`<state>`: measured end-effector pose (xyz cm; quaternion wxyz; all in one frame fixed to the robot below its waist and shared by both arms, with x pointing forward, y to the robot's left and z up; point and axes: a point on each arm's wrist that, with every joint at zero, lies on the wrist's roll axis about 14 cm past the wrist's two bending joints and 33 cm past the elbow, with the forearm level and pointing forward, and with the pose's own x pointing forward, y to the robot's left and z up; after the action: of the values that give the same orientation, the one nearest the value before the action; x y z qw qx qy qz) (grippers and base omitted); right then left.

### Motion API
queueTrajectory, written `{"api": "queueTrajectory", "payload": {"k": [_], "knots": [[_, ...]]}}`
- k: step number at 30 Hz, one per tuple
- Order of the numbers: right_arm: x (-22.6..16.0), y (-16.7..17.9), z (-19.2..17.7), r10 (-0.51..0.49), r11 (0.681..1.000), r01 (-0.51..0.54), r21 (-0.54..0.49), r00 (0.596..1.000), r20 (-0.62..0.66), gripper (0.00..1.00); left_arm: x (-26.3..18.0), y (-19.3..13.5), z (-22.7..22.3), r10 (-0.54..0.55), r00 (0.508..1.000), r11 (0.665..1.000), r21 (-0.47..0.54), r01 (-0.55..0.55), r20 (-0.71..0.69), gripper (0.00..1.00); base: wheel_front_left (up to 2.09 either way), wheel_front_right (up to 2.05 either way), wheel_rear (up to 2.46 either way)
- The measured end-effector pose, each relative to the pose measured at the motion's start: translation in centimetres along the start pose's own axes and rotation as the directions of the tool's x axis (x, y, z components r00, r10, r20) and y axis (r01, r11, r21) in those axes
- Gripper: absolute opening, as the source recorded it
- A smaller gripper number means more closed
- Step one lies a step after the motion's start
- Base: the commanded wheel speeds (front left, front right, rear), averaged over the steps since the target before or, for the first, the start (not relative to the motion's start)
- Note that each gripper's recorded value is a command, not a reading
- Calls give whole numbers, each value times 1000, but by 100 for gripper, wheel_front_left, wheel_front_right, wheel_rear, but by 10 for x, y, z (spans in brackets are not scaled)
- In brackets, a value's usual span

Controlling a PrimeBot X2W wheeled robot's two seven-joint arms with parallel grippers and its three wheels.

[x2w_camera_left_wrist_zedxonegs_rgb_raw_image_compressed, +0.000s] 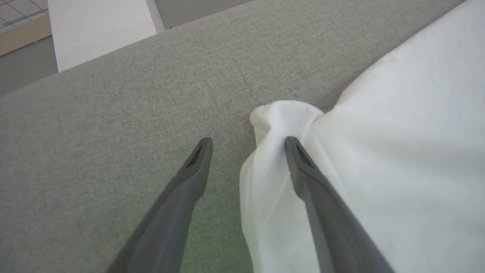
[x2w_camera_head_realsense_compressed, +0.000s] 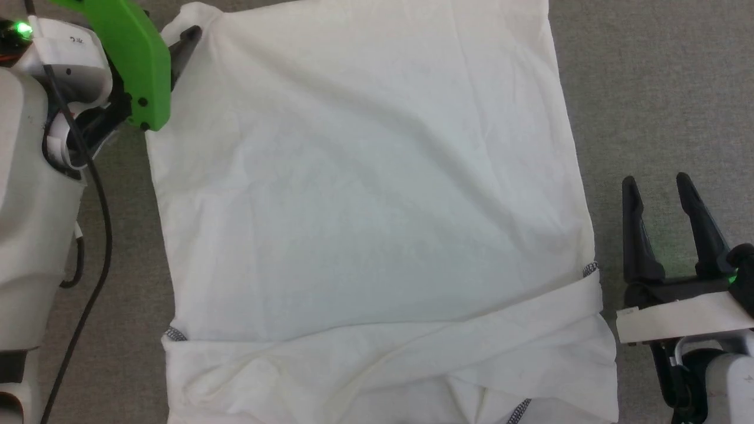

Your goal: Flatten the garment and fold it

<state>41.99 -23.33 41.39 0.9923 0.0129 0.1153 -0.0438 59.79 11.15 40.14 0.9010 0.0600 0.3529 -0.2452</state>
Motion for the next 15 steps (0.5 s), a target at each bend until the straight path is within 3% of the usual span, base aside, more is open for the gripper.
{"api": "queueTrajectory", "payload": {"k": [2, 3, 4, 15], "knots": [[2, -1, 0, -3, 1000, 3, -2, 1000, 0, 100, 5, 0, -4, -1, 1000, 1000, -5, 1, -9, 100, 0, 0, 0], [2, -2, -1, -6, 1000, 6, -4, 1000, -2, 100, 7, 0, -6, -4, 1000, 1000, -6, 4, -14, 60, 0, 0, 0], [3, -3, -2, -10, 1000, 10, -6, 1000, -6, 100, 10, -1, -8, -8, 1000, 1000, -5, 8, -18, 0, 0, 0, 0], [13, 4, 15, 16, 998, -14, -53, 999, 39, 100, -1, 2, 2, 1, 998, 1000, -15, 0, 57, 0, 0, 0, 0]]}}
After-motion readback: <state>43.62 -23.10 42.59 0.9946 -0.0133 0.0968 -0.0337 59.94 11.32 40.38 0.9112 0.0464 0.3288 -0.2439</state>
